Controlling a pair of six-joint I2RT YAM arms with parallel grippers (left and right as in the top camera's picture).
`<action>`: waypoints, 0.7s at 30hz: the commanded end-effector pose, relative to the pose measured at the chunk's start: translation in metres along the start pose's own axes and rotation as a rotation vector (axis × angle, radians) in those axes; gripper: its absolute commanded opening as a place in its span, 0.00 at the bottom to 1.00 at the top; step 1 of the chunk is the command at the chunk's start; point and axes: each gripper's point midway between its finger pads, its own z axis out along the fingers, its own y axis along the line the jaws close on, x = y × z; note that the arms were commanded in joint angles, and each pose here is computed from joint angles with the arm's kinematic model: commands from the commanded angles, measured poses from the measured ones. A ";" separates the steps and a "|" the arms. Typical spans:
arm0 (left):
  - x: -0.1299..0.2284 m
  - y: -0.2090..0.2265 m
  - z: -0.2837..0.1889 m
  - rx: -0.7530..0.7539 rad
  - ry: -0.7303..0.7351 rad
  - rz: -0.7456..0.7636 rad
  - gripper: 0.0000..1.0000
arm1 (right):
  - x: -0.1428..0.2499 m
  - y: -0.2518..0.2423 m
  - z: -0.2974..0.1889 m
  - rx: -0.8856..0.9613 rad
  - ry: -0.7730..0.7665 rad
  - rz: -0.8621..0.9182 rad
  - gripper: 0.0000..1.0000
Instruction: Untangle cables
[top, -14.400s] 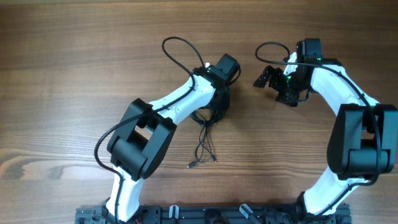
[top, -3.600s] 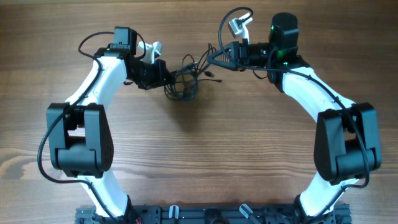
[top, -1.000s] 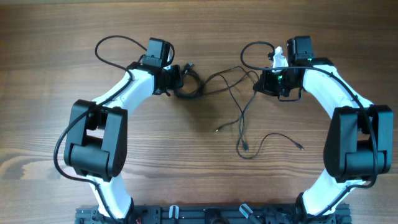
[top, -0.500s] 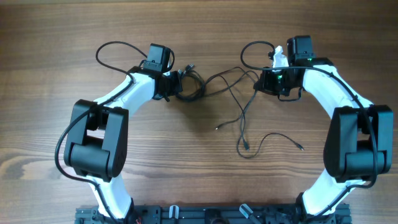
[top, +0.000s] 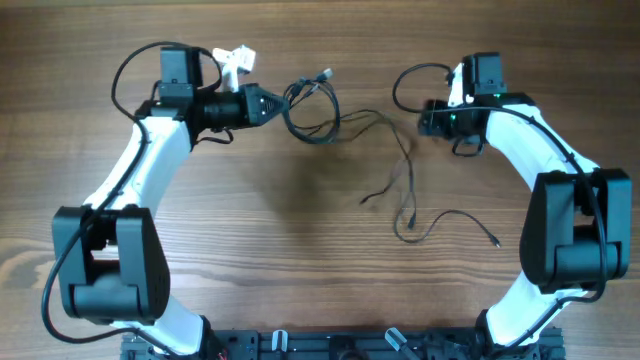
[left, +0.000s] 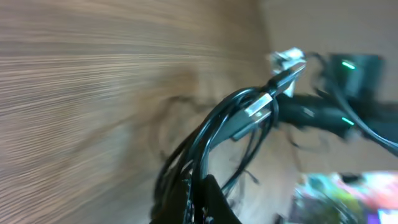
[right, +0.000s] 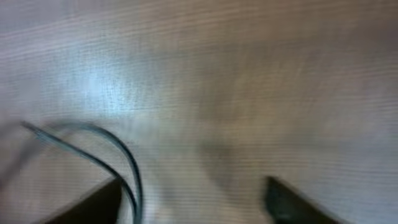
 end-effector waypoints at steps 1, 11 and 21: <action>0.003 -0.038 -0.013 0.226 0.021 0.112 0.04 | -0.031 0.028 -0.022 -0.118 -0.093 -0.122 0.86; 0.006 -0.039 -0.012 0.231 0.032 0.119 0.04 | -0.031 0.170 -0.146 -1.035 -0.027 -0.285 0.56; 0.005 -0.030 -0.010 0.176 0.027 0.109 0.04 | 0.007 0.192 -0.134 -1.001 0.117 -0.275 0.53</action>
